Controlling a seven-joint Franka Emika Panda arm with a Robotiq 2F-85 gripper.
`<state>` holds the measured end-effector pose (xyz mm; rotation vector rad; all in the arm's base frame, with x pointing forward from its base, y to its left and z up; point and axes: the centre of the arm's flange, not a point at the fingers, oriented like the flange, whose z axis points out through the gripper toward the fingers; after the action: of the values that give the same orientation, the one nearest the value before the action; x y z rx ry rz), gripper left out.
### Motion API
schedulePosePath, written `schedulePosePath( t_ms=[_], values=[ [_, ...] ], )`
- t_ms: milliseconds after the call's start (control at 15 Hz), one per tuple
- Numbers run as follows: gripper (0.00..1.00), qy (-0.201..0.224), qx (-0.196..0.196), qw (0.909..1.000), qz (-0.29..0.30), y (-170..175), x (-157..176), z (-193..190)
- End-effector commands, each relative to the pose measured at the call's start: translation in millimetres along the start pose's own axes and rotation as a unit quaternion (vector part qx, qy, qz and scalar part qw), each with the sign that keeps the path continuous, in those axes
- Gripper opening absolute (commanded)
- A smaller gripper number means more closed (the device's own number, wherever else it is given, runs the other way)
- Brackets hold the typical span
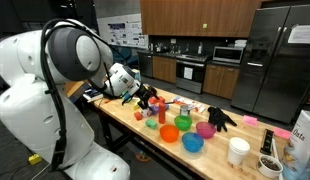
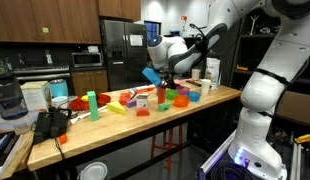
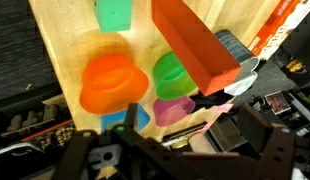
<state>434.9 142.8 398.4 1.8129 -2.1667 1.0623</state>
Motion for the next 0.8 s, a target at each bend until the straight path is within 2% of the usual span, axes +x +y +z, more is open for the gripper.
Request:
schedulePosePath(
  t_ms=[0,333,533,733],
  values=[
    [1.00,0.000,0.000,1.0000,0.000,0.0,0.0,0.0],
    [1.00,0.000,0.000,1.0000,0.000,0.0,0.0,0.0],
    [1.00,0.018,0.004,0.9997,0.018,0.2,-0.7,0.9],
    [1.00,0.017,0.052,0.9974,0.048,-10.5,4.8,3.1]
  ],
)
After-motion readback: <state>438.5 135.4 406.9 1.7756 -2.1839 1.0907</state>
